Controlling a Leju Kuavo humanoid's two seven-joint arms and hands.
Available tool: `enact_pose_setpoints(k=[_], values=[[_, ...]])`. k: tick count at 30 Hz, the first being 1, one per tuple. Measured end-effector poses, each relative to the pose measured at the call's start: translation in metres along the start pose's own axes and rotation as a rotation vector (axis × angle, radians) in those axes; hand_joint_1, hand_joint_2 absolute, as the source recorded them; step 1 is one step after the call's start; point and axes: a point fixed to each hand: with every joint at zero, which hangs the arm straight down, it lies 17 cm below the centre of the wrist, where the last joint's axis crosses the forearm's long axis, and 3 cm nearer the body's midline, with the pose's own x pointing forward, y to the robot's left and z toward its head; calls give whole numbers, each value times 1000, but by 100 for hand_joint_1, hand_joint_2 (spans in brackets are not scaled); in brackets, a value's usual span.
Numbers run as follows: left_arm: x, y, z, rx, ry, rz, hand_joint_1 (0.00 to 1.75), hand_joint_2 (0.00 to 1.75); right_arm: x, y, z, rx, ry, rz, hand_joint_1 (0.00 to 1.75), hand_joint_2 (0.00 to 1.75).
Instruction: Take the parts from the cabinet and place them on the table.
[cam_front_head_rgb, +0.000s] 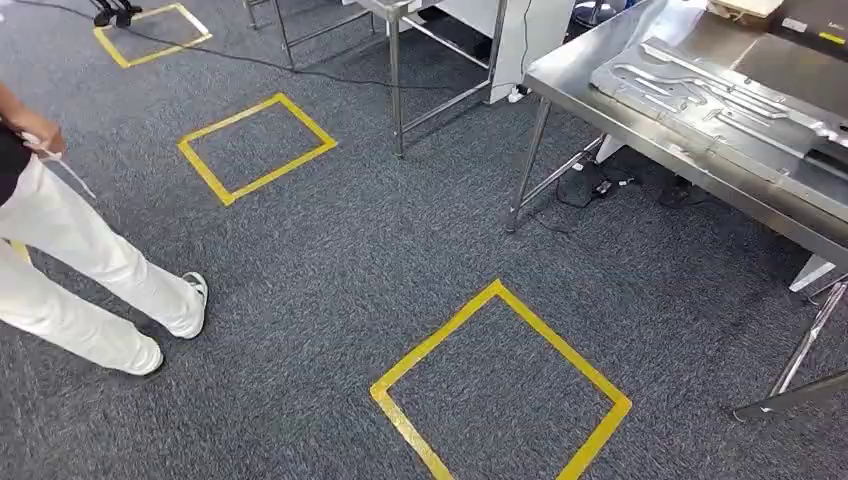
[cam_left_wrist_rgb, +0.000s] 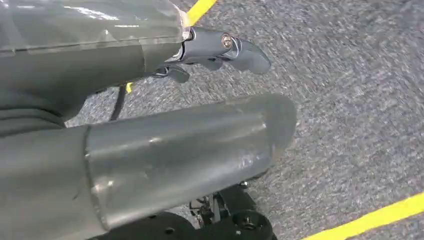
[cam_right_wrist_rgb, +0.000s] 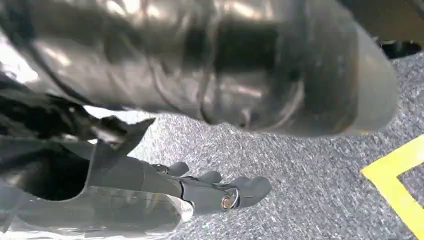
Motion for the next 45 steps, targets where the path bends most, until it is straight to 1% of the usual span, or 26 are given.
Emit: enact_pose_setpoints(k=[9, 11, 15, 20, 23, 25, 26, 30, 33, 39, 42, 45], values=[[0, -2, 0, -4, 1, 2, 0, 0, -3, -1, 0, -1, 6, -2, 0, 0], [3, -11, 0, -17, -2, 9, 0, 0, -4, -6, -1, -8, 7, -2, 0, 0], [0, -10, 1, -15, 3, 9, 0, 0, 4, -6, -2, -10, -10, 3, 0, 0], [4, -7, -1, -6, -3, 8, 0, 0, -2, -1, -1, 1, -1, -1, 0, 0], [1, -4, 0, -2, 3, 6, 0, 0, -1, -1, -1, 2, -4, 1, 0, 0], [1, -3, -1, -1, 2, 5, 0, 0, -1, -1, -1, 2, -8, 14, 0, 0], [4, -11, 0, -14, 2, 11, 0, 0, 0, -4, -2, -4, -10, 21, 0, 0], [2, -3, -1, -5, 5, 10, 0, 0, 8, -3, -2, -1, -32, 52, 0, 0], [3, 1, -2, 1, 4, 8, 0, 0, 5, -1, -2, 8, -34, 67, 0, 0], [3, 2, -3, 1, 6, 8, 0, 0, 0, 0, -2, 12, -21, 56, 0, 0], [6, -6, -3, -11, 3, 14, 0, 0, -1, -4, -3, 7, -16, 51, 0, 0], [-1, -4, -1, -10, 14, 11, 0, 0, 8, -1, -3, 11, -28, 46, 0, 0]])
